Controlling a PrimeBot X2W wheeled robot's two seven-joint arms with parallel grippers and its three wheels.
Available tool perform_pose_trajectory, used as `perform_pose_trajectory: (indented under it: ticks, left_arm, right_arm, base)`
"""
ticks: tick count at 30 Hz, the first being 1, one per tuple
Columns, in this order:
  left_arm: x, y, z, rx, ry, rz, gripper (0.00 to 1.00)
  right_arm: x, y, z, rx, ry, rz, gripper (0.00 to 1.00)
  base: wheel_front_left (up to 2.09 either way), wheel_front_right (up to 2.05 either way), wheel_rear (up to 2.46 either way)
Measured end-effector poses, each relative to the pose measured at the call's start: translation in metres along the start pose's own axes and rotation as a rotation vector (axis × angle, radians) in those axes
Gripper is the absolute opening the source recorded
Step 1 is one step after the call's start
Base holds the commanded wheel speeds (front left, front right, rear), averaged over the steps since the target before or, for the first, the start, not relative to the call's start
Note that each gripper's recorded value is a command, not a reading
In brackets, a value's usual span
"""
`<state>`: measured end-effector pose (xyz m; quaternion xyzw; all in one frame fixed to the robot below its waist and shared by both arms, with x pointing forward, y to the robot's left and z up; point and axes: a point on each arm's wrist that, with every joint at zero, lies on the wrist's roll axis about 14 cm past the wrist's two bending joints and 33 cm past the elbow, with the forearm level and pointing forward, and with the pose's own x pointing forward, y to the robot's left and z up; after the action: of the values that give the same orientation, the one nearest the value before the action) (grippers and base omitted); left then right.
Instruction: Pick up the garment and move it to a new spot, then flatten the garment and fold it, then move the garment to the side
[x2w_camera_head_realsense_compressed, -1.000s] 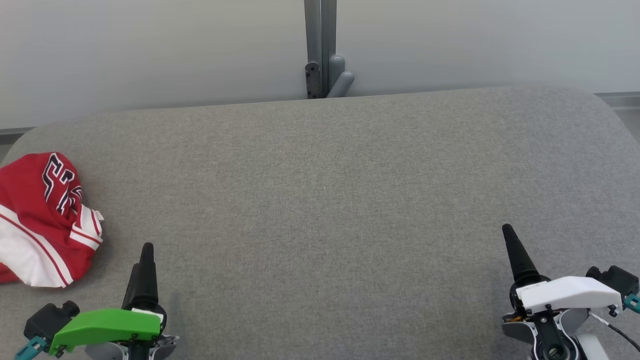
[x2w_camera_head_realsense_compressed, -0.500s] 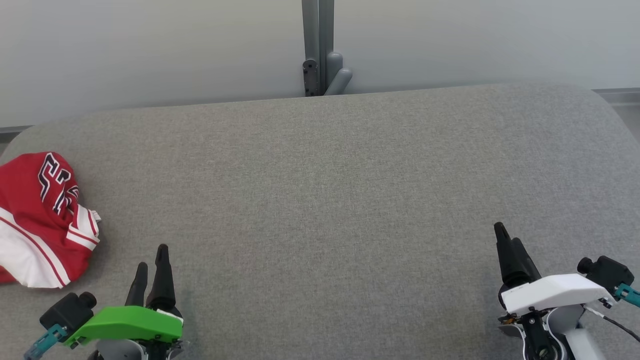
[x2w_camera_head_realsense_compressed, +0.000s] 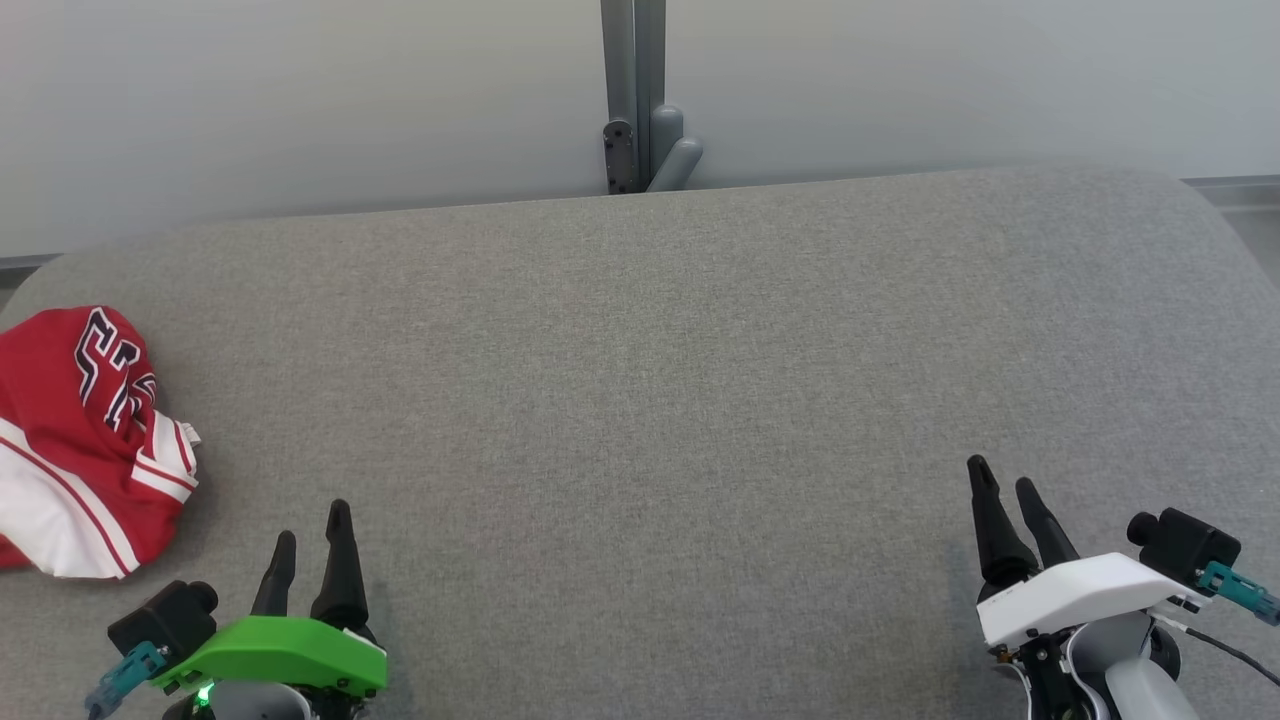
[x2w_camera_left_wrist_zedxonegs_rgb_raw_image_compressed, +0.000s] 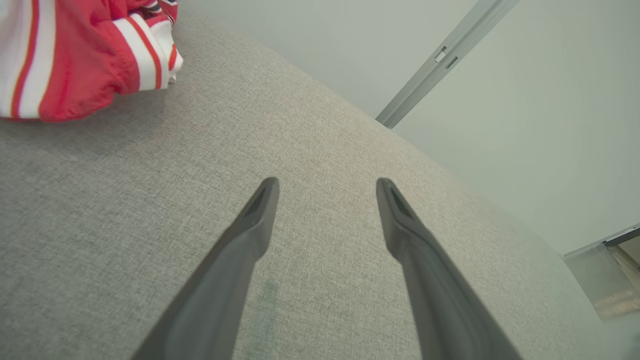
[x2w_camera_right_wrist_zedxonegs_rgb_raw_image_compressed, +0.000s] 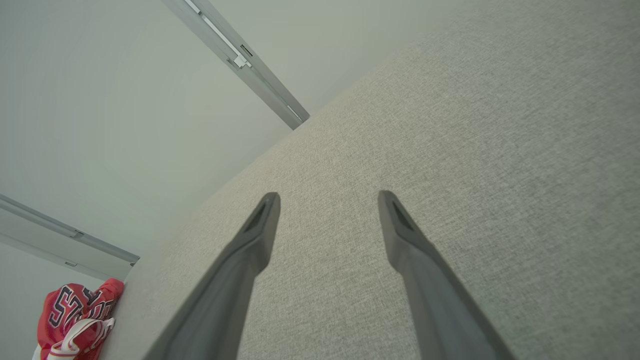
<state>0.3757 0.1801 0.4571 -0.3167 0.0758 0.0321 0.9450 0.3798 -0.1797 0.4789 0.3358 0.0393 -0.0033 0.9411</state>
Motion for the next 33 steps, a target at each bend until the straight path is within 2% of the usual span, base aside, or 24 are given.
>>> perform_pose_trajectory:
  ticks: [33]
  left_arm:
    - [0.001, -0.008, 0.006, 0.361, -0.060, -0.027, 1.00]
  right_arm:
    - [0.002, 0.013, 0.002, -0.339, -0.031, 0.070, 1.00]
  base:
    - [0.00, 0.00, 0.00]
